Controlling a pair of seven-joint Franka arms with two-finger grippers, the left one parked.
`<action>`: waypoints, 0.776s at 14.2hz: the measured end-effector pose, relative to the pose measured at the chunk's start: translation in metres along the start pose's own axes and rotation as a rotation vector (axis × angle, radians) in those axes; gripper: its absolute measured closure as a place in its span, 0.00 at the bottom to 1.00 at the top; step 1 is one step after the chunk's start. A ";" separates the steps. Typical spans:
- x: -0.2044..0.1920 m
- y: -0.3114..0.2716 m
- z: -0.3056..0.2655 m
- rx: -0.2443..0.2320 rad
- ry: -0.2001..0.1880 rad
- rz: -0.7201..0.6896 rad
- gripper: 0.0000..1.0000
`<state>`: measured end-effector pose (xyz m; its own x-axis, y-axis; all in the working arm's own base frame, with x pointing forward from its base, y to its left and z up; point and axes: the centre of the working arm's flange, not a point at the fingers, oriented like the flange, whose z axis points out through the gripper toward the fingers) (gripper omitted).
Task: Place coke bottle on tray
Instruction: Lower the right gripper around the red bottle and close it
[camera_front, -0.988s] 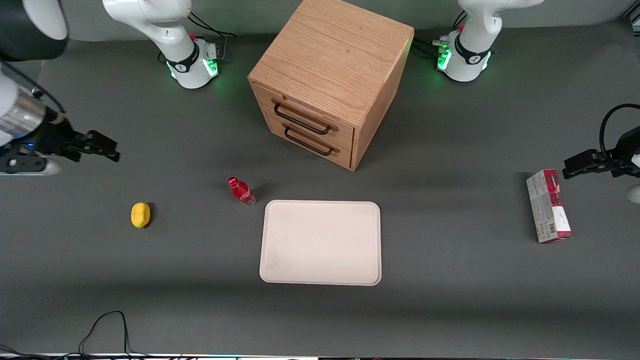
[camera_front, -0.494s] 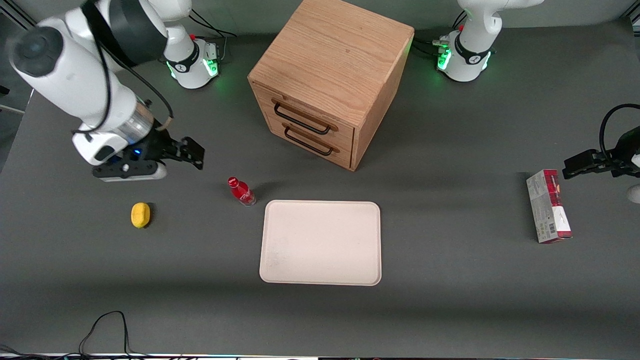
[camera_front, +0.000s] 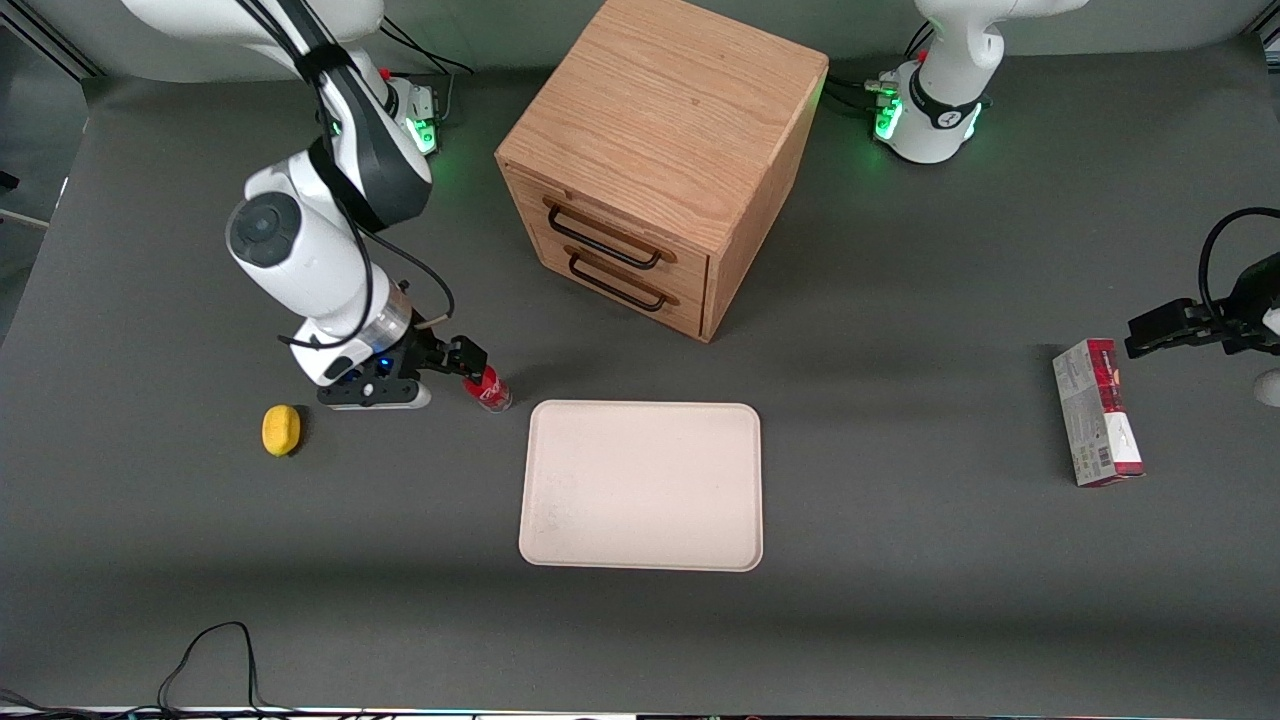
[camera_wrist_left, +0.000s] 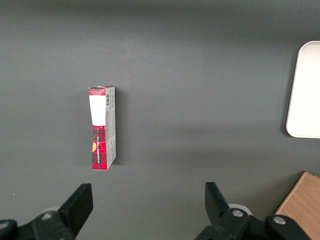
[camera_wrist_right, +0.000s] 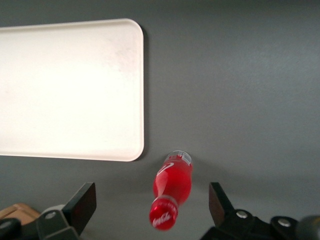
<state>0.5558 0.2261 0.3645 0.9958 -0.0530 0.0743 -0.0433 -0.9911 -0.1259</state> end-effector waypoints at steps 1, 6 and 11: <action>-0.005 0.001 0.014 -0.014 -0.001 -0.016 0.00; -0.021 -0.008 0.051 -0.040 -0.009 -0.034 0.00; -0.028 -0.010 0.058 -0.048 -0.026 -0.045 0.26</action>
<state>0.5334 0.2448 0.3059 0.9986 -0.0060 0.0528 -0.0020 -0.9971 -0.0755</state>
